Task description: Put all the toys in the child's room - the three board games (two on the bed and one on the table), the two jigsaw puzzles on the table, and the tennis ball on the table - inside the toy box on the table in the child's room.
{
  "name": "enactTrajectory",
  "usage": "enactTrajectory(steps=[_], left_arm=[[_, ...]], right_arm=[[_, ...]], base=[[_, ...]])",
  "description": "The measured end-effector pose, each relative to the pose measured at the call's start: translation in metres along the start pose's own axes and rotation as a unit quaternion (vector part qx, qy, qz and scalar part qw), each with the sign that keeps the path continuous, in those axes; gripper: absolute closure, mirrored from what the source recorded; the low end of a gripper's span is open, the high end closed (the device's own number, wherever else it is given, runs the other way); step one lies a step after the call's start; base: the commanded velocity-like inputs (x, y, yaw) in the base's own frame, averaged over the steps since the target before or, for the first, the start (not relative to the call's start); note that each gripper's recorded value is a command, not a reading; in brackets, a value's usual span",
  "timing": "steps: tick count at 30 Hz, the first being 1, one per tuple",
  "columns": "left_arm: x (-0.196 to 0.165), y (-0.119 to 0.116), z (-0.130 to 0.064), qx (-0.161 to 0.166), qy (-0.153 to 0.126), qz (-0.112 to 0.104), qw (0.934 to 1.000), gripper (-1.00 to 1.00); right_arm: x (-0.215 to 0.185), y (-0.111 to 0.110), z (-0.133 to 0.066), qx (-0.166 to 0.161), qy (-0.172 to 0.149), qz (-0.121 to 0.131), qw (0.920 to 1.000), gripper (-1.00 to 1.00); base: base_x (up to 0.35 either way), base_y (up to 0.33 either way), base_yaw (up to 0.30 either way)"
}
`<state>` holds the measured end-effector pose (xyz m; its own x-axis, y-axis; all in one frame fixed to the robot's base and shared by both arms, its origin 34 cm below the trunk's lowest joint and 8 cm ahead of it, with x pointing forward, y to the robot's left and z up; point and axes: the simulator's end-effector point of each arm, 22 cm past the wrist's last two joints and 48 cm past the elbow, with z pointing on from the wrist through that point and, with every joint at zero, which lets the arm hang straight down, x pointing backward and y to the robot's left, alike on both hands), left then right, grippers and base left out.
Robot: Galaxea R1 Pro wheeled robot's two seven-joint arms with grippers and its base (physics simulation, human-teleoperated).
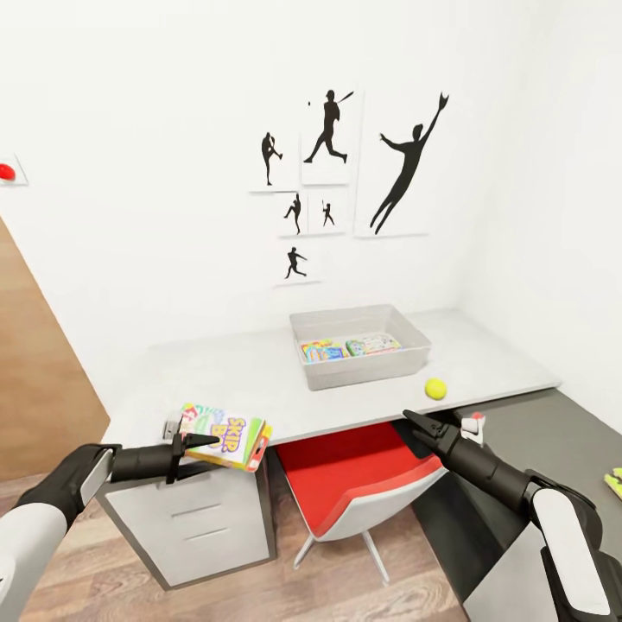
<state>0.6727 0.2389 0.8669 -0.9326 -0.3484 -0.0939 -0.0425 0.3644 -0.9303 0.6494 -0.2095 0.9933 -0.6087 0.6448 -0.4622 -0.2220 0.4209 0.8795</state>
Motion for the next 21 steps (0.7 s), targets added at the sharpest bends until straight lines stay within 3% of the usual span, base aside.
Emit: enactTrajectory(steps=[21], left_arm=[[-0.005,0.029,0.008,0.003,-0.015,0.01,0.9998,-1.0]], right_arm=[[0.014,-0.028,0.004,0.0,0.0,0.0,1.0,-1.0]], base=[[0.0,0.0,0.0]])
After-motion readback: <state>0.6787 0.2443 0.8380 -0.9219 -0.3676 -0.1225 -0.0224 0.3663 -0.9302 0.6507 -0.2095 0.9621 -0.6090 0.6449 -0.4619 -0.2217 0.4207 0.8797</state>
